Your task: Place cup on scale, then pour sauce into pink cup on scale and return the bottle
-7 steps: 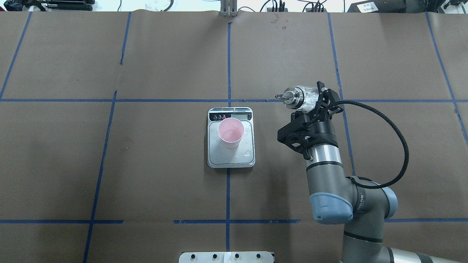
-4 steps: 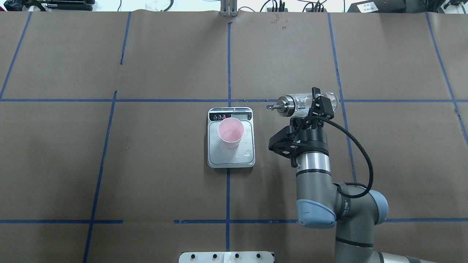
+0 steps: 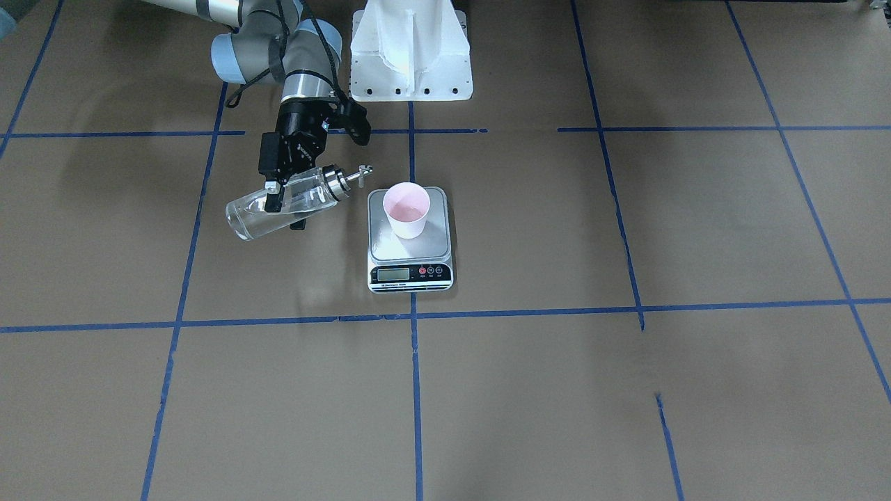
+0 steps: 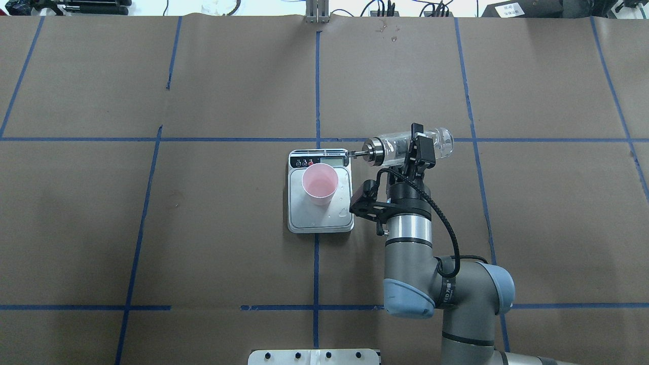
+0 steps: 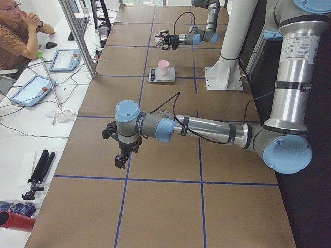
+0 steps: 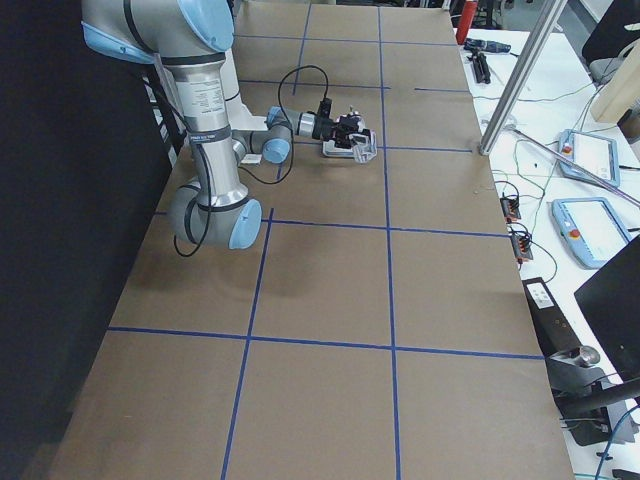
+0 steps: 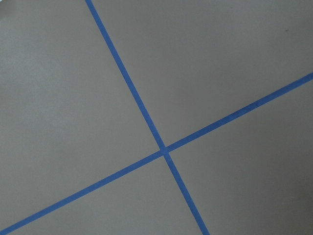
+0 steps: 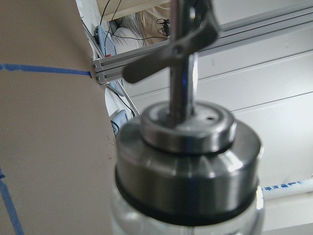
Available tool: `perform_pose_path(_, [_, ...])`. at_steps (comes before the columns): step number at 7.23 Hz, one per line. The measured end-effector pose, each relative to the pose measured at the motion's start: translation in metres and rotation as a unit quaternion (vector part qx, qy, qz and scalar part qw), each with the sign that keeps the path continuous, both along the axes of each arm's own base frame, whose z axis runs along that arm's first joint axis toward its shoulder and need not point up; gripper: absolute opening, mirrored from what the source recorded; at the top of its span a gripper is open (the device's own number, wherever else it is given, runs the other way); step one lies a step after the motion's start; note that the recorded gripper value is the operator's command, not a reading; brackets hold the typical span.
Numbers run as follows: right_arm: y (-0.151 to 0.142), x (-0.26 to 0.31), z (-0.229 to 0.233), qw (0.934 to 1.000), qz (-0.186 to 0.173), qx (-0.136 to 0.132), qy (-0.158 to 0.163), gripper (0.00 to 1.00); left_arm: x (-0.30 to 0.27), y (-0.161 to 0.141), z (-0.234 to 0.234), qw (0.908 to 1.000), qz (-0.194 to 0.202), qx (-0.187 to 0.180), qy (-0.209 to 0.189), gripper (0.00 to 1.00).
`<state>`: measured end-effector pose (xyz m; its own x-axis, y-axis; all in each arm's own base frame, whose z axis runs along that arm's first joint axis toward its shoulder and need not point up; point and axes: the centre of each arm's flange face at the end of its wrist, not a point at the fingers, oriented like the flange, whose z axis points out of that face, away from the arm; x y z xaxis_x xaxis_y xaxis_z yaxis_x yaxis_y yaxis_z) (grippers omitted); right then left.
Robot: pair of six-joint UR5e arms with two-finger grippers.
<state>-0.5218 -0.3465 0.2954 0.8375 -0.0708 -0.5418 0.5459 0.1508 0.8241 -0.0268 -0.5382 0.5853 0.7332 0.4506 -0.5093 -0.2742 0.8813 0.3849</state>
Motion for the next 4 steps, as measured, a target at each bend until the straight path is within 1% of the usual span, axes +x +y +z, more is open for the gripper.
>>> perform_pose_path(2, [0.0009,-0.0049,-0.0007,0.9986,0.002,0.006,0.052,0.00,0.0000,-0.0028,-0.0011,1.0000,0.000,0.000,0.000,1.00])
perform_pose_path(4, [0.0017,-0.0096,0.0053,0.9929,0.007,0.014,0.118,0.00,-0.0001,-0.0032,-0.0007,1.0000,-0.001,-0.001,0.000,1.00])
